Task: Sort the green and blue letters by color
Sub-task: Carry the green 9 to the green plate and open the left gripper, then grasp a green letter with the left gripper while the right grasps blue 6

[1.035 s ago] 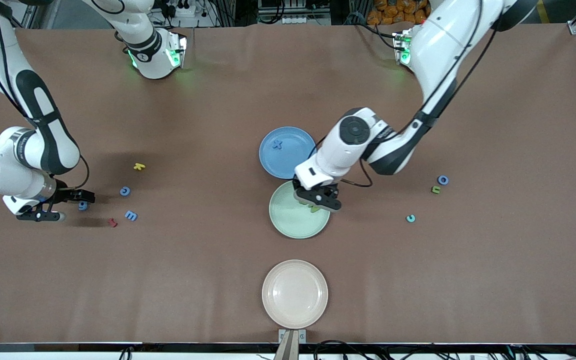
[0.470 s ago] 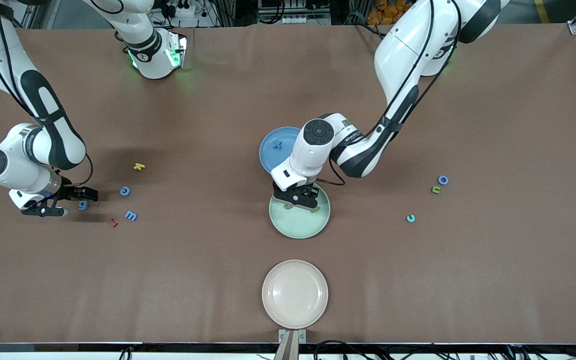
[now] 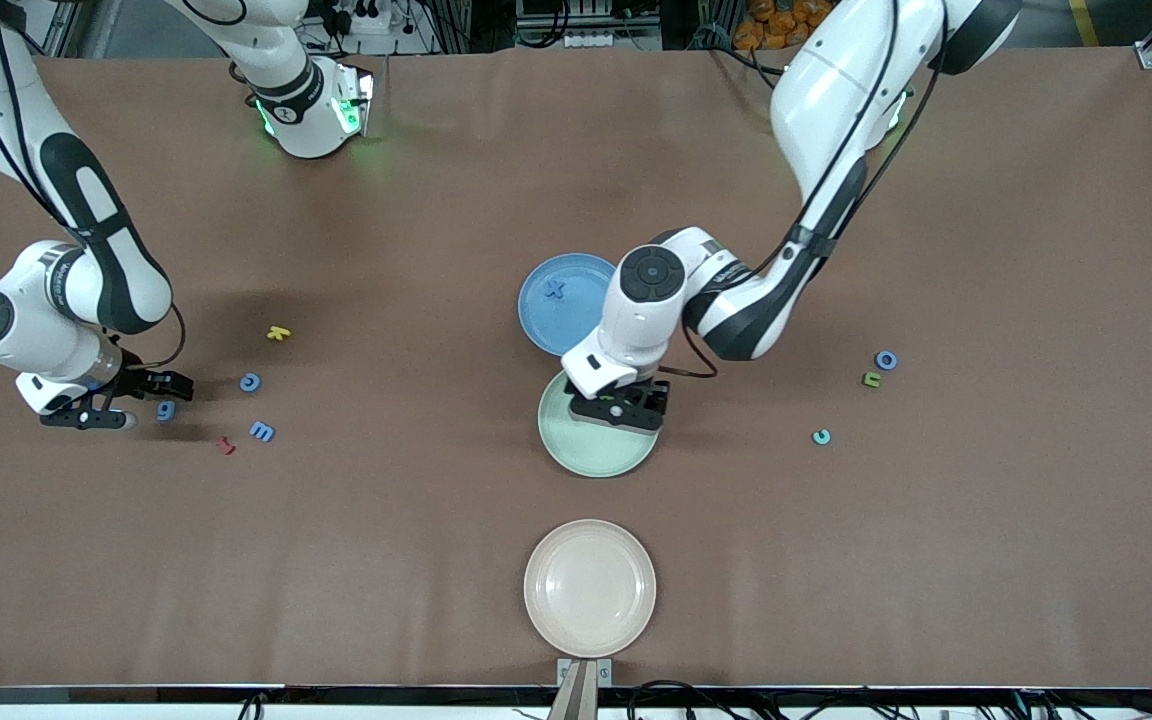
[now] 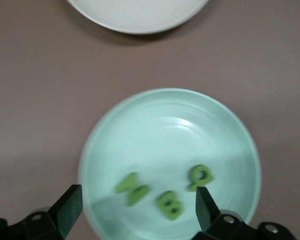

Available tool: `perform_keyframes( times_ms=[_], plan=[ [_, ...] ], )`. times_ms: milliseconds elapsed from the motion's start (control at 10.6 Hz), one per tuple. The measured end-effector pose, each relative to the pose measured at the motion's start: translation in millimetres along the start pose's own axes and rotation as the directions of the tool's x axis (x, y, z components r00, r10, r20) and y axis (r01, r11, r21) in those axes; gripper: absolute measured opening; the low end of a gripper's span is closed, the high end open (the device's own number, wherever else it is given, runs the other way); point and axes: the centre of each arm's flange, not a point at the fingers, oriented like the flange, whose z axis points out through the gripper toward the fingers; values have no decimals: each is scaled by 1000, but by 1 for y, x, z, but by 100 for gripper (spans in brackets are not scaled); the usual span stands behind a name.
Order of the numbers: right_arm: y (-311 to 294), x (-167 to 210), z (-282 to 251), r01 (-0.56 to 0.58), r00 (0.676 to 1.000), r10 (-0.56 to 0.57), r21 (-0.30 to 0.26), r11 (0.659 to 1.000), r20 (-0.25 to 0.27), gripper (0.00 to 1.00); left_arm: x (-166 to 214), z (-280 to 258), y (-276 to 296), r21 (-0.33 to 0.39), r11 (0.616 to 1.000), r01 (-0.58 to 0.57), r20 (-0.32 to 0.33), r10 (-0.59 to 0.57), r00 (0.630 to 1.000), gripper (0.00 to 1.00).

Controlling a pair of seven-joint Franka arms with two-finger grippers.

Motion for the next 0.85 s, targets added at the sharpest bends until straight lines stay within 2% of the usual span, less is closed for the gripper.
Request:
perform_keyframes(
  times_ms=[188, 376, 659, 847],
  plan=[
    [0, -1, -3, -1, 1000, 1, 0, 1000, -3, 85, 19, -31, -61, 58, 994, -92, 23, 91, 996, 100],
    [0, -1, -3, -2, 1000, 2, 0, 1000, -4, 85, 22, -42, -132, 85, 980, -180, 56, 175, 983, 100],
    [1, 1, -4, -3, 1000, 3, -3, 1000, -19, 85, -1, -44, -214, 82, 961, -265, 136, 253, 958, 100],
    [1, 1, -4, -3, 1000, 3, -4, 1000, -26, 85, -22, -39, -258, 56, 964, -259, 184, 245, 952, 100]
  ],
)
